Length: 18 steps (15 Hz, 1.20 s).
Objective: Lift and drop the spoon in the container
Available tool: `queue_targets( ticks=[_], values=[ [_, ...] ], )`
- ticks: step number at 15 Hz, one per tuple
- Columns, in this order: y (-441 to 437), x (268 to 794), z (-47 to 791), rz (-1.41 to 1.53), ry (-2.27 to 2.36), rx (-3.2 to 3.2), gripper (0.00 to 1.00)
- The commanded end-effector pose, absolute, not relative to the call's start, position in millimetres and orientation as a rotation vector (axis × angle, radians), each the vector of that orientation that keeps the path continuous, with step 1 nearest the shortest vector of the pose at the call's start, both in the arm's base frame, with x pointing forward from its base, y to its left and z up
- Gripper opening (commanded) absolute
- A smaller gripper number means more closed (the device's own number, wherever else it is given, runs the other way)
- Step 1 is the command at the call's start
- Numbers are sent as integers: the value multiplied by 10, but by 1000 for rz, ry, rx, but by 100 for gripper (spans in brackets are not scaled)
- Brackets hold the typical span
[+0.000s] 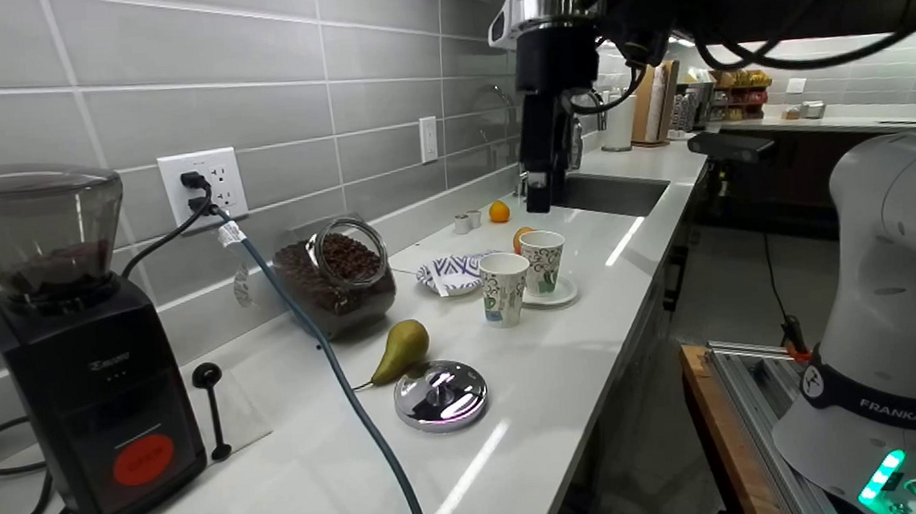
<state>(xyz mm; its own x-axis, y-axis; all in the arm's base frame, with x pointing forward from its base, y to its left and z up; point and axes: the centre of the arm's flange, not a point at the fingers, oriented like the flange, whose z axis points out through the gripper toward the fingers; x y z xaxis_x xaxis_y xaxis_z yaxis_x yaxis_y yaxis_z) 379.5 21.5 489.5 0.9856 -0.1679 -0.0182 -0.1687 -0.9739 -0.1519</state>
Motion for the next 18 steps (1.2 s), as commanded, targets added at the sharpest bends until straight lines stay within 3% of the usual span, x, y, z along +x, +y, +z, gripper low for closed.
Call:
queue_targets(
  ticks=[1,8,14,15,18],
  values=[
    [467,4208,4930,-25,491,-2842,100],
    [600,4639,4456,-321,886,-2793,100],
    [528,4948,3851,-263,1109,-2886,100],
    [535,4730,3994,-265,1021,-2865,100],
    [502,4755,3899,-243,1032,-2874,100]
  ],
)
